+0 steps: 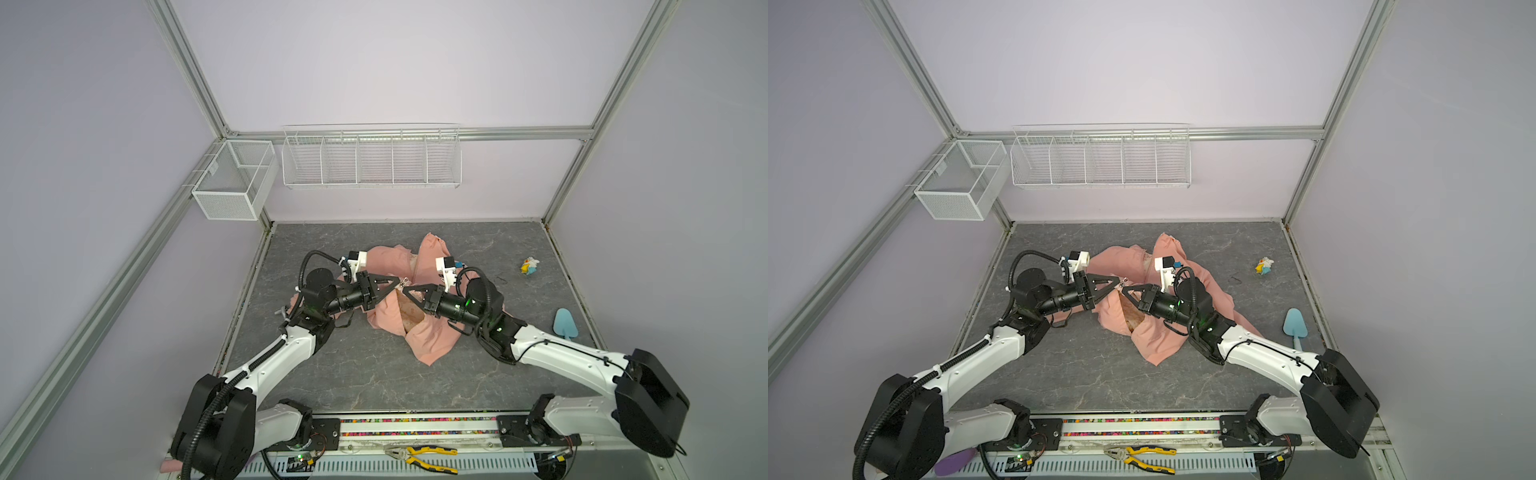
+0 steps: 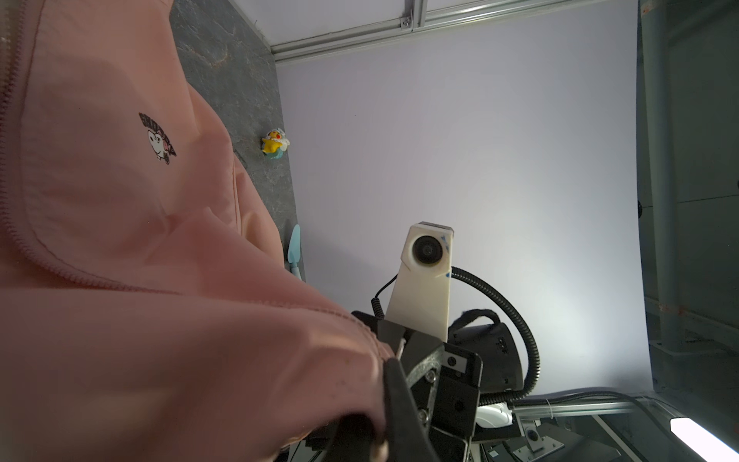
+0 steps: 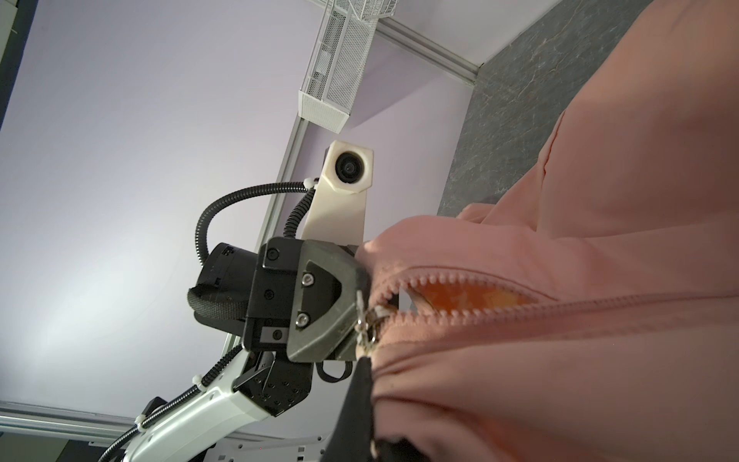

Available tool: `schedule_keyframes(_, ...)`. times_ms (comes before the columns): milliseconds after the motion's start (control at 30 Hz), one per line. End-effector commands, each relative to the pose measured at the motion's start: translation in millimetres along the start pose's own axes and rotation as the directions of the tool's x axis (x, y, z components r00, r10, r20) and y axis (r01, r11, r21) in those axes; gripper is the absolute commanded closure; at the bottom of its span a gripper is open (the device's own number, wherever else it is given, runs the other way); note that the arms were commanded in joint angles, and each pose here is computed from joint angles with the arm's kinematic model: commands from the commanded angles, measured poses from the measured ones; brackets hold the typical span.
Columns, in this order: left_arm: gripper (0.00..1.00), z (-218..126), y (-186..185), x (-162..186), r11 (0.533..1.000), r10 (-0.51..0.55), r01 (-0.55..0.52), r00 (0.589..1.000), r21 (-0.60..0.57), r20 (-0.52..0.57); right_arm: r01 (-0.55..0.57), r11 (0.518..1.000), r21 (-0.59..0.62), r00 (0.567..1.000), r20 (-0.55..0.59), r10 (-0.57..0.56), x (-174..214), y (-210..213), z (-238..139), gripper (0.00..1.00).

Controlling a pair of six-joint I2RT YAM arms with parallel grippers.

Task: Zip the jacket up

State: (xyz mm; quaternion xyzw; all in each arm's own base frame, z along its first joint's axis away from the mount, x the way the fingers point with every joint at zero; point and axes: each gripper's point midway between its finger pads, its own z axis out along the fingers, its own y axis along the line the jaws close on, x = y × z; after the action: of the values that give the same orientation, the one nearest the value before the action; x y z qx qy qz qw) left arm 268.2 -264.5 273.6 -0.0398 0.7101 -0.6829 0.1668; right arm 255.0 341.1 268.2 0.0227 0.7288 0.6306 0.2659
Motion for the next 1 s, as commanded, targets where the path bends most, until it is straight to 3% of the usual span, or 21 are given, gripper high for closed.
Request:
schedule_keyframes(0, 0.85, -2.8, -11.4, -0.1, 1.0, 0.027, -0.027, 1.0, 0.016, 0.005, -0.026, 1.0, -0.016, 1.0, 0.011, 0.026, -7.7, 7.6, -1.3, 0.94)
schedule_keyframes(267, 0.78, 0.4, -11.6, 4.1, 1.0, 0.022, -0.022, 1.0, 0.018, -0.007, -0.024, 0.999, -0.034, 1.0, 0.008, 0.025, -9.6, 11.9, 3.0, 0.94)
schedule_keyframes(567, 0.77, 6.1, -7.1, 2.6, 1.0, 0.01, -0.01, 1.0, 0.024, -0.007, -0.022, 0.999, -0.047, 1.0, -0.002, 0.022, -7.8, 15.0, 3.9, 0.94)
schedule_keyframes(767, 0.84, 8.2, -5.0, 2.8, 1.0, 0.003, -0.003, 1.0, 0.028, -0.006, -0.023, 0.998, -0.051, 1.0, -0.017, 0.022, -3.0, 15.2, 5.8, 0.94)
schedule_keyframes(967, 1.0, 8.7, -4.4, 2.7, 1.0, 0.002, -0.002, 1.0, 0.031, -0.005, -0.025, 0.998, -0.054, 0.999, -0.031, 0.023, 2.4, 14.3, 9.9, 0.94)
